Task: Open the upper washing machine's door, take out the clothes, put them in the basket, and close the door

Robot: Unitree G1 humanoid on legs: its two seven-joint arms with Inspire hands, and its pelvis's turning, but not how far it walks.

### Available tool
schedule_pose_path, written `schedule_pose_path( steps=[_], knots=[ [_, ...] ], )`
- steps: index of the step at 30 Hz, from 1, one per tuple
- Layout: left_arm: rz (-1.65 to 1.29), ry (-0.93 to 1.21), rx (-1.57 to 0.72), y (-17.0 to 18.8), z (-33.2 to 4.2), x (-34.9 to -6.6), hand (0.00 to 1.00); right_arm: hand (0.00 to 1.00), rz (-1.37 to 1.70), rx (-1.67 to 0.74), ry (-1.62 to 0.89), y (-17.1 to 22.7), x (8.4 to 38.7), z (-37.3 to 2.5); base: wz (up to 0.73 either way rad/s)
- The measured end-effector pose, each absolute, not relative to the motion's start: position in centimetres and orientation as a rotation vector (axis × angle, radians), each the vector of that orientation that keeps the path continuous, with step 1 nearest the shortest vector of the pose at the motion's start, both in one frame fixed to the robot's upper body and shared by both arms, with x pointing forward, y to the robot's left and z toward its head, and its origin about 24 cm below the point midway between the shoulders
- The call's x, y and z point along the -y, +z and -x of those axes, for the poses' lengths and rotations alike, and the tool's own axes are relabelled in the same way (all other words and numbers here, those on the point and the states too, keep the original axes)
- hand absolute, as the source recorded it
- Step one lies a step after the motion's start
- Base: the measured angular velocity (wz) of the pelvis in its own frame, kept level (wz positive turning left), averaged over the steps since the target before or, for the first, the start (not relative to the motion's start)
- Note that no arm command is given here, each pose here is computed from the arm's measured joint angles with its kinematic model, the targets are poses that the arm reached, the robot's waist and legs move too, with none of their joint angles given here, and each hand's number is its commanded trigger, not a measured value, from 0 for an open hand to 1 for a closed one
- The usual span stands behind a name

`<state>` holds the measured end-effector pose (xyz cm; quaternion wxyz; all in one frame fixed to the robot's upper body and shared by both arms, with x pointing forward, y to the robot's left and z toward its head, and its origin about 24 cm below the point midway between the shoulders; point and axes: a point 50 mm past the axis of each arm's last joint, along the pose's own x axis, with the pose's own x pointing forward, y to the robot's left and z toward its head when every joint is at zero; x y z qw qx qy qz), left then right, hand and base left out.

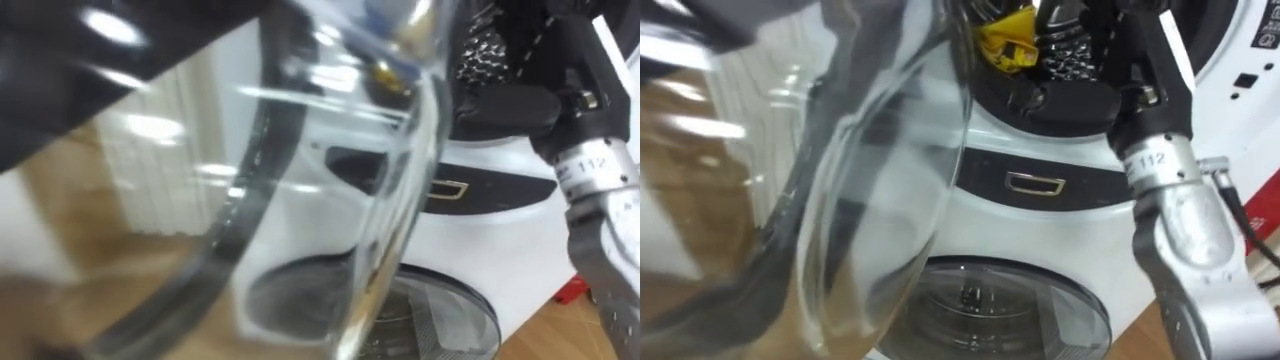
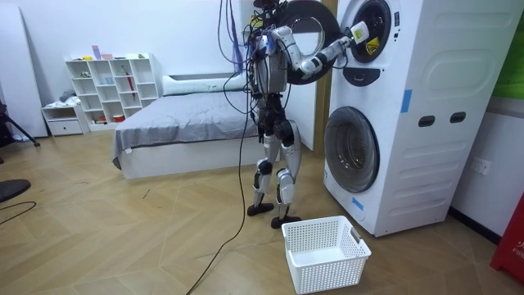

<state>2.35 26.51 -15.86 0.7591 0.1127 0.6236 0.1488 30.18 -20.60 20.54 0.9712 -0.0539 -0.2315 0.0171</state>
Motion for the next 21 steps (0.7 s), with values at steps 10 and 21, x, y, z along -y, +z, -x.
schedule_pose_path(
  steps=[10,21],
  knots=[
    [-0.250,0.314,-1.322,-15.6,-2.9,-26.7,0.00,0.00,-0.012,0.382,0.039,20.1,22.2,-32.1,0.06],
    [-0.258,0.283,-1.344,-15.4,-2.9,-26.9,0.00,0.00,-0.083,0.216,-0.057,18.9,25.0,-35.7,0.10]
  ],
)
